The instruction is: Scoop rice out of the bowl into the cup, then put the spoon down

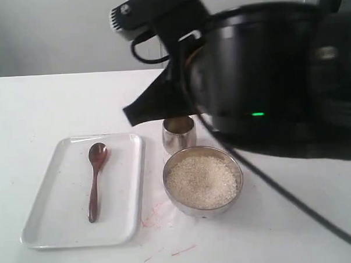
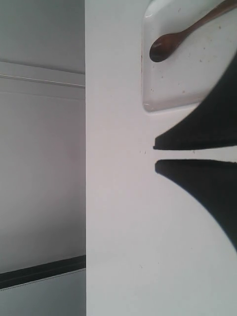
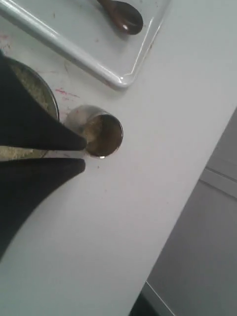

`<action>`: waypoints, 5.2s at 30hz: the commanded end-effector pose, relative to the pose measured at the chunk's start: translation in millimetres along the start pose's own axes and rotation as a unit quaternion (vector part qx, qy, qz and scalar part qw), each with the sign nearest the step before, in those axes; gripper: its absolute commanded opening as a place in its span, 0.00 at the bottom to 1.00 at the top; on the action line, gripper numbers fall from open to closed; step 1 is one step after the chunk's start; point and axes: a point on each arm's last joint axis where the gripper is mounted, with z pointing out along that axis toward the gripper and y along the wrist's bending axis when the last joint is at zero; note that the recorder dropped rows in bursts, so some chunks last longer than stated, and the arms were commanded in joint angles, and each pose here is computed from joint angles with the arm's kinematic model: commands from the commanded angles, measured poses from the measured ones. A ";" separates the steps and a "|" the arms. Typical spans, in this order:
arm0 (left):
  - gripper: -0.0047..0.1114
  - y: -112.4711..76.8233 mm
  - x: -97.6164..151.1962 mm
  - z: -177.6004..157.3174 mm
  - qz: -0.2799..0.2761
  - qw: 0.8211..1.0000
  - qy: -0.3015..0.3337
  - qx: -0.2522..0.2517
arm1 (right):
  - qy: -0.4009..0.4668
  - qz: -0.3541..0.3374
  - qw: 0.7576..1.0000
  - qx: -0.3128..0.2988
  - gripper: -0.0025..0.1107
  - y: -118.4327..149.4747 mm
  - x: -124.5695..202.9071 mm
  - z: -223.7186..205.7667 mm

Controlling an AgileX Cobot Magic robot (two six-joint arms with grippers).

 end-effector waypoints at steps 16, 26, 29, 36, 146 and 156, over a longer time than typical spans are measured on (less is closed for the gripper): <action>0.16 -0.5 -3.0 -0.2 -0.006 1.000 -0.007 0.002 | -0.036 -0.030 0.989 0.138 0.08 -103.0 18.6 -75.6; 0.16 -0.5 -3.0 -0.2 -0.006 1.000 -0.007 0.002 | -0.020 -0.033 0.990 0.137 0.08 -107.5 22.2 -80.7; 0.16 -0.5 -3.0 -0.2 -0.006 1.000 -0.007 0.002 | -0.027 -0.034 0.989 0.140 0.08 -109.6 21.2 -82.5; 0.16 -0.5 -3.0 -0.2 -0.006 1.000 -0.007 0.002 | -0.051 -0.029 0.987 0.149 0.08 -123.6 26.9 -93.3; 0.16 -0.5 -2.7 -0.2 -0.006 1.000 -0.006 0.002 | -0.269 0.128 0.941 0.162 0.08 -149.3 250.0 -92.5; 0.16 -0.5 -2.7 -0.2 -0.006 1.000 -0.006 0.002 | -0.262 0.123 0.942 0.171 0.02 -150.5 251.2 -92.4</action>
